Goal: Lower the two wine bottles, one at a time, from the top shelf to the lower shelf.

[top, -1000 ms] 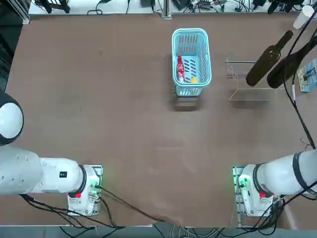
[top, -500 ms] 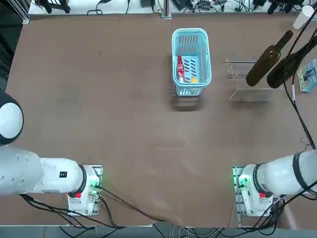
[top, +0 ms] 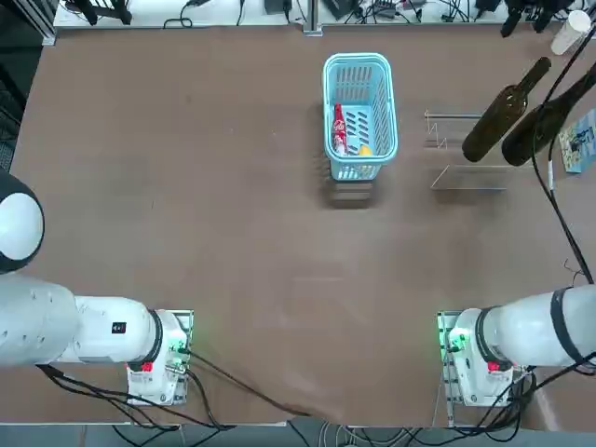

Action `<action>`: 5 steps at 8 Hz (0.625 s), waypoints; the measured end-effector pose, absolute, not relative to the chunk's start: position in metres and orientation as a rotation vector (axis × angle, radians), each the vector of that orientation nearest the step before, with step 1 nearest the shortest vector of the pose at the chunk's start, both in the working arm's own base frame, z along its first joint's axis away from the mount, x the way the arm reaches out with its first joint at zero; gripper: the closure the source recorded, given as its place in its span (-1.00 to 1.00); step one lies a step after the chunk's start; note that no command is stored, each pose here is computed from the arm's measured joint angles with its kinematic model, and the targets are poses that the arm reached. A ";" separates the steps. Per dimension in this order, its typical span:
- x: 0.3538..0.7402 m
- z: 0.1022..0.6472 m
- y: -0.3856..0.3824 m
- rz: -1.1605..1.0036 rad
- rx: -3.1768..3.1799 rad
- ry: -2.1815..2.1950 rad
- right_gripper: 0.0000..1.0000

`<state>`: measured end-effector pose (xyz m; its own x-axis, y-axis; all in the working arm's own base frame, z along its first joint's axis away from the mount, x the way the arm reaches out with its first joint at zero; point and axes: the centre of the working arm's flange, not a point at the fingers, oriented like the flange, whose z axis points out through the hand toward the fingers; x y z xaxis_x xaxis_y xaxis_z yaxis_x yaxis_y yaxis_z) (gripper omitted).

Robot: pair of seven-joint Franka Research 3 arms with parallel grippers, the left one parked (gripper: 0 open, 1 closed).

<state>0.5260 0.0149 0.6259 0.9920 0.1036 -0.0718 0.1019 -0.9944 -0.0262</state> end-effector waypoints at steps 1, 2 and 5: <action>0.518 0.630 0.014 0.143 -3.110 -0.161 -1.00; 0.511 0.634 0.014 0.170 -3.107 -0.162 -1.00; 0.493 0.625 0.012 0.252 -3.107 -0.129 -1.00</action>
